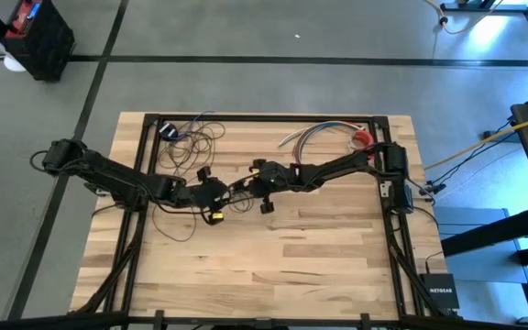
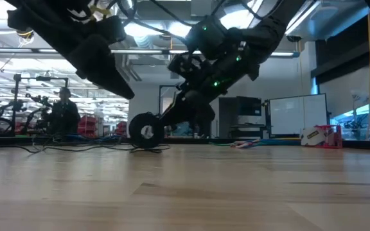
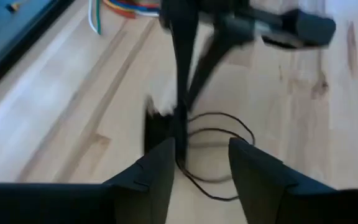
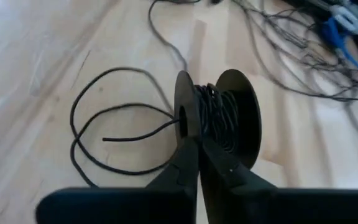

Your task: Coiling cords

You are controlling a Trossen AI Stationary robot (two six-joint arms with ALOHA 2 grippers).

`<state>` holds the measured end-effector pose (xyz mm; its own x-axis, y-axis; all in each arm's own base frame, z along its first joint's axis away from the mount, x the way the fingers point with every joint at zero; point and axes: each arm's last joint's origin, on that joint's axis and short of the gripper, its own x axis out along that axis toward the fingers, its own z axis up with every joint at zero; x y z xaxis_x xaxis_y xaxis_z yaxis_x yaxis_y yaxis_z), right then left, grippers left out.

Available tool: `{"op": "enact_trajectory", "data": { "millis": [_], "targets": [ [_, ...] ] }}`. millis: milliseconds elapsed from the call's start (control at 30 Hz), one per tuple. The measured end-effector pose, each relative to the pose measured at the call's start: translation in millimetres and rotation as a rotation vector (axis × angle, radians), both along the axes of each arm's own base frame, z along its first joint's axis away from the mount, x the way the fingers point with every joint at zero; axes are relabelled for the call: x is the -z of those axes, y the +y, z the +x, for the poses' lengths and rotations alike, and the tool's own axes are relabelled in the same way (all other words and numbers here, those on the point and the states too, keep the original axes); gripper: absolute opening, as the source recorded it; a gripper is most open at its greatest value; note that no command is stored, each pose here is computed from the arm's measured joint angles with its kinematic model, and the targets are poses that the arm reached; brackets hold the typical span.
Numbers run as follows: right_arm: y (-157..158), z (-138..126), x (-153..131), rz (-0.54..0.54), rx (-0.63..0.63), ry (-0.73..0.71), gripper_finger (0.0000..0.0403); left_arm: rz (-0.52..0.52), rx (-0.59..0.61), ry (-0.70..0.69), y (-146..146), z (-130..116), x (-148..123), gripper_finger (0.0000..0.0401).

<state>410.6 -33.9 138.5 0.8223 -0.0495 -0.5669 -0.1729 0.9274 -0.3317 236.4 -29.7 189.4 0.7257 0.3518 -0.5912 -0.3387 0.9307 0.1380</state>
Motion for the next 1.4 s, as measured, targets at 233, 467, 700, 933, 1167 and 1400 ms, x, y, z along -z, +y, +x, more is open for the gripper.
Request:
{"op": "enact_trajectory", "data": {
  "millis": [233, 467, 700, 933, 1167, 1400],
  "targets": [
    [-1.1, -10.7, -41.9, -0.036, 0.054, -0.053, 0.0005, -0.038, -0.010, 0.024, -6.8, -6.7, 7.6, 0.0143],
    [-1.0, -23.5, -85.6, -0.041, 0.090, -0.156, 0.0003, -0.025, -0.063, -0.057, -4.9, -11.2, 19.0, 0.0143],
    [-0.6, -33.7, -112.8, -0.043, 0.111, -0.229, 0.0001, -0.012, -0.039, -0.250, -4.5, -5.1, 11.8, 0.0143],
    [-0.6, -36.8, -118.4, -0.073, 0.105, -0.234, 0.0001, 0.036, -0.243, -0.332, 1.8, -6.1, 8.1, 0.0143],
    [-0.6, -36.9, -118.8, -0.074, 0.105, -0.236, 0.0001, 0.063, -0.247, -0.424, 13.5, 0.2, -3.9, 0.0143],
    [-0.6, -36.8, -119.0, -0.081, 0.101, -0.236, 0.0001, -0.013, -0.207, -0.358, 30.9, 3.7, 6.2, 0.0121]
  ]
}}
